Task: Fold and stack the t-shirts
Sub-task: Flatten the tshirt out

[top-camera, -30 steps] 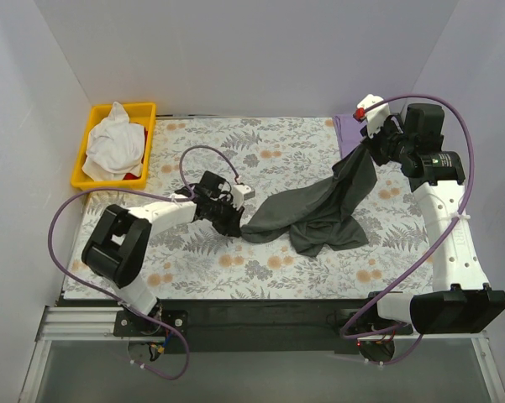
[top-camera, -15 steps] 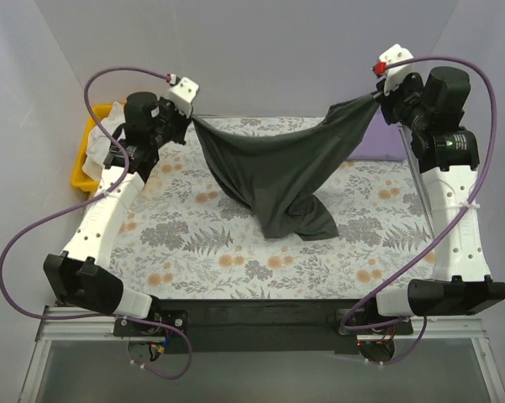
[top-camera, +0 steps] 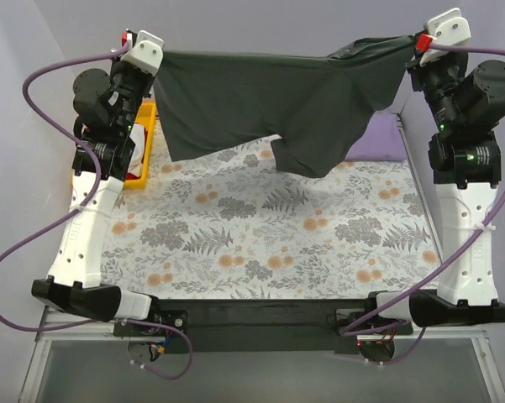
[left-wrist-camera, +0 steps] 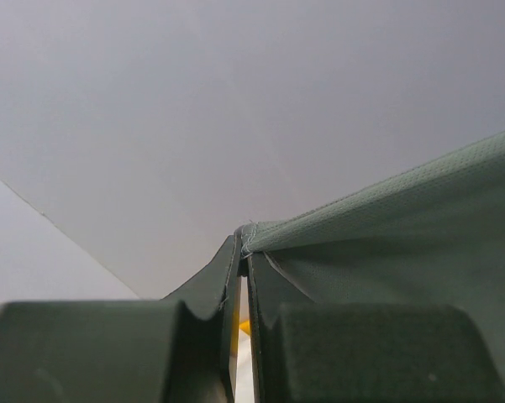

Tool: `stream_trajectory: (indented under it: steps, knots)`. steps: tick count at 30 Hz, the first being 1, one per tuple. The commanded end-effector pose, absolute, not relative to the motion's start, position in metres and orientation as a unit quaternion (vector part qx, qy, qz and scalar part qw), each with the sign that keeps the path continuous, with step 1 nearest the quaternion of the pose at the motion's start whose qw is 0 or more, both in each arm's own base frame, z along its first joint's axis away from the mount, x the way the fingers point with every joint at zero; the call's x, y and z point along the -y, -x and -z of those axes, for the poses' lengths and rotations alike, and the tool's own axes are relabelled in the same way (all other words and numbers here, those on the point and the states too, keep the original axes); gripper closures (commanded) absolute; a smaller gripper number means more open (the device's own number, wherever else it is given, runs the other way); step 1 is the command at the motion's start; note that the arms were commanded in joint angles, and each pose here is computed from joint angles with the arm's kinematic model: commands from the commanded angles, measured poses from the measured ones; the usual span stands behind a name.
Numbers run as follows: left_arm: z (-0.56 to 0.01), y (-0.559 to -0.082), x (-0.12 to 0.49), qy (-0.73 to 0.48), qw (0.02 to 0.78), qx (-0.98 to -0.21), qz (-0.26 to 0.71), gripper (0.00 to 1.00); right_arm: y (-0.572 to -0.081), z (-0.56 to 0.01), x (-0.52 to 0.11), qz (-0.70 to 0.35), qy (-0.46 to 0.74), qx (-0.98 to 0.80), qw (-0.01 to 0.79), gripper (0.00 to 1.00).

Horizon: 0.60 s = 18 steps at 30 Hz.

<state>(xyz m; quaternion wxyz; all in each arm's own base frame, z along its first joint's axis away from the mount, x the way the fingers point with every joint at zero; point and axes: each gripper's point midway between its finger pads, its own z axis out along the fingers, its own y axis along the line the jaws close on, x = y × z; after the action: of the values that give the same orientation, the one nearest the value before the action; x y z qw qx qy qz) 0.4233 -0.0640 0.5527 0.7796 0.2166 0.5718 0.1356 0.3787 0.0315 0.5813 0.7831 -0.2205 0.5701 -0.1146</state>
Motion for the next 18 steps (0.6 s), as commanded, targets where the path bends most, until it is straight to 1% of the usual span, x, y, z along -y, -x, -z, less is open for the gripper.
stream_trajectory:
  steps: [1,2,3,4,5,6,7,8,9,11,12,15,18]
  knots:
    - [-0.568,-0.391,0.045,-0.19,0.793,-0.556,-0.162,1.0,-0.334,-0.63,-0.018,0.152,0.188,-0.502,0.83,0.99]
    - [-0.578,-0.375,0.04,-0.175,0.804,-0.546,-0.159,1.0,-0.331,-0.628,-0.018,0.153,0.187,-0.5,0.832,0.99]
    - [-0.574,-0.37,0.039,-0.171,0.803,-0.55,-0.156,1.0,-0.311,-0.639,-0.016,0.159,0.185,-0.483,0.841,0.99]
    - [-0.575,-0.362,0.037,-0.164,0.806,-0.548,-0.151,1.0,-0.302,-0.643,-0.015,0.164,0.182,-0.478,0.844,0.99]
    - [-0.585,-0.341,0.035,-0.152,0.819,-0.536,-0.137,1.0,-0.294,-0.645,-0.013,0.167,0.179,-0.472,0.847,0.99]
    - [-0.587,-0.329,0.04,-0.161,0.825,-0.527,-0.122,1.0,-0.275,-0.652,-0.012,0.173,0.176,-0.459,0.854,0.99]
    - [-0.58,-0.322,0.043,-0.168,0.825,-0.527,-0.111,1.0,-0.266,-0.654,-0.01,0.176,0.175,-0.453,0.856,0.99]
    - [-0.592,-0.296,0.04,-0.161,0.84,-0.508,-0.101,1.0,-0.256,-0.657,-0.01,0.179,0.175,-0.446,0.859,0.99]
    - [-0.594,-0.286,0.041,-0.16,0.845,-0.501,-0.094,1.0,-0.236,-0.661,-0.01,0.18,0.175,-0.432,0.866,0.99]
    - [-0.602,-0.261,0.037,-0.157,0.853,-0.49,-0.089,1.0,-0.217,-0.666,-0.012,0.184,0.181,-0.415,0.872,0.99]
    - [-0.605,-0.254,0.04,-0.165,0.856,-0.483,-0.081,1.0,-0.198,-0.67,-0.013,0.186,0.184,-0.399,0.879,0.99]
    - [-0.616,-0.226,0.036,-0.17,0.866,-0.462,-0.087,1.0,-0.17,-0.68,-0.012,0.2,0.186,-0.373,0.887,0.99]
    - [-0.63,-0.208,0.028,-0.165,0.873,-0.447,-0.108,1.0,-0.156,-0.689,-0.012,0.215,0.193,-0.356,0.889,0.99]
